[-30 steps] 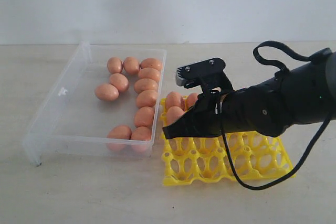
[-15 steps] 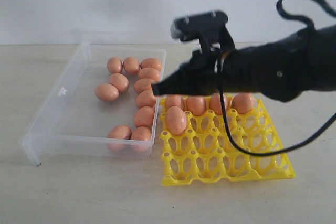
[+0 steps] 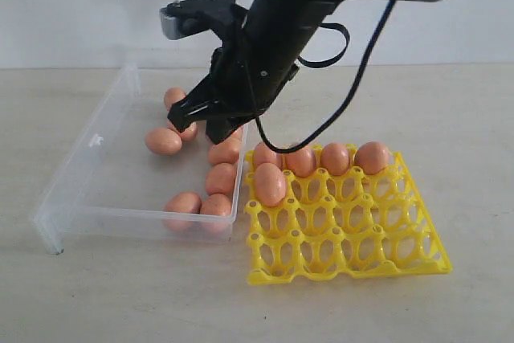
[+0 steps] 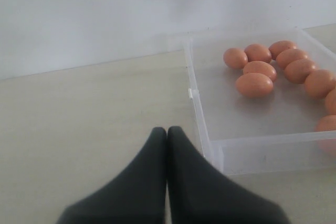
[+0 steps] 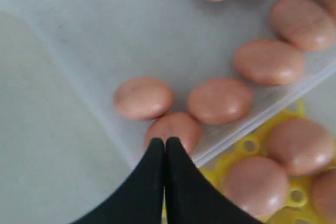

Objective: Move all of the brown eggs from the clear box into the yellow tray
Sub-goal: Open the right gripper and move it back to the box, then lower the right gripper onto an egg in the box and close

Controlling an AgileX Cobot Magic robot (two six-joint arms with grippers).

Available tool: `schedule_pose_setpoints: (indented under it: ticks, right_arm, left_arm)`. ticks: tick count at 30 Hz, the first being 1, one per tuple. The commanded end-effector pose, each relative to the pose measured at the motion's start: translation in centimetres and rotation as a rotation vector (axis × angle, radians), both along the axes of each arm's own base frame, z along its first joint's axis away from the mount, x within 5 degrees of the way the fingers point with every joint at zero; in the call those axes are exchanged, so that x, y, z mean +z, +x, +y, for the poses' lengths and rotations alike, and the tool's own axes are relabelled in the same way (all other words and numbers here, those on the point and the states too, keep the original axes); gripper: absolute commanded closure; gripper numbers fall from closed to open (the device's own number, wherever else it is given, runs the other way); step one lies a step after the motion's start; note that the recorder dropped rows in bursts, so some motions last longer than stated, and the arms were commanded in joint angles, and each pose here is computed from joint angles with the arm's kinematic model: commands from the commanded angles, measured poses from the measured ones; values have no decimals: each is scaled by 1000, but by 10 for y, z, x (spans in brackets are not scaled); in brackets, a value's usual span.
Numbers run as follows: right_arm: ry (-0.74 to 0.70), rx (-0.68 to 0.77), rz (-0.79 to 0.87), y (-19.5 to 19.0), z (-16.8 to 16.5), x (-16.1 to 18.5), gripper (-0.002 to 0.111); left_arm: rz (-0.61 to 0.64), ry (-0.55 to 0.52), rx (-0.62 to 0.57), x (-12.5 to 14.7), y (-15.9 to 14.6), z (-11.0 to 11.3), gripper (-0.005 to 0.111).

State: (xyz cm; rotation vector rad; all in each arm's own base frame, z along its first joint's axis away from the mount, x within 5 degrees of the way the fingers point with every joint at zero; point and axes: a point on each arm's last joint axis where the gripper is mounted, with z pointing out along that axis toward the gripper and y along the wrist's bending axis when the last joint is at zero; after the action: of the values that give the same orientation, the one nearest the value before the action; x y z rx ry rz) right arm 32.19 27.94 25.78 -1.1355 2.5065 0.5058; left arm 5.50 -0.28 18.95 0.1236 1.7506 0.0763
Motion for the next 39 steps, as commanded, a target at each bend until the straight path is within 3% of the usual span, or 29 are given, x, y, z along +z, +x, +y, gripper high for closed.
schedule_pose_setpoints:
  ticks: [1,6,12,15,19,23,28,39]
  right_arm:
    - [-3,101,137,-3,10,15,109]
    - [59,89,47,4,21,20,104]
    - [-25,161,112,-3,36,-11,63]
    - [-54,143,136,-3,40,-23,54]
    - [-69,101,139,1,40,-32,54]
    - [-27,-45,160,8,45,-39,54]
    - [-96,-57,241,10,47,-73,54]
    - [24,-256,380,16,63,-104,54]
  left_arm:
    - [-15,-16,-5,1,0,0,111]
    - [-15,-16,-5,1,0,0,111]
    - [-15,-16,-5,1,0,0,111]
    - [-15,-16,-5,1,0,0,111]
    - [-15,-16,-5,1,0,0,111]
    - [-15,-16,-5,1,0,0,111]
    - [-15,-16,-5,1,0,0,111]
    - [-15,-16,-5,1,0,0,111]
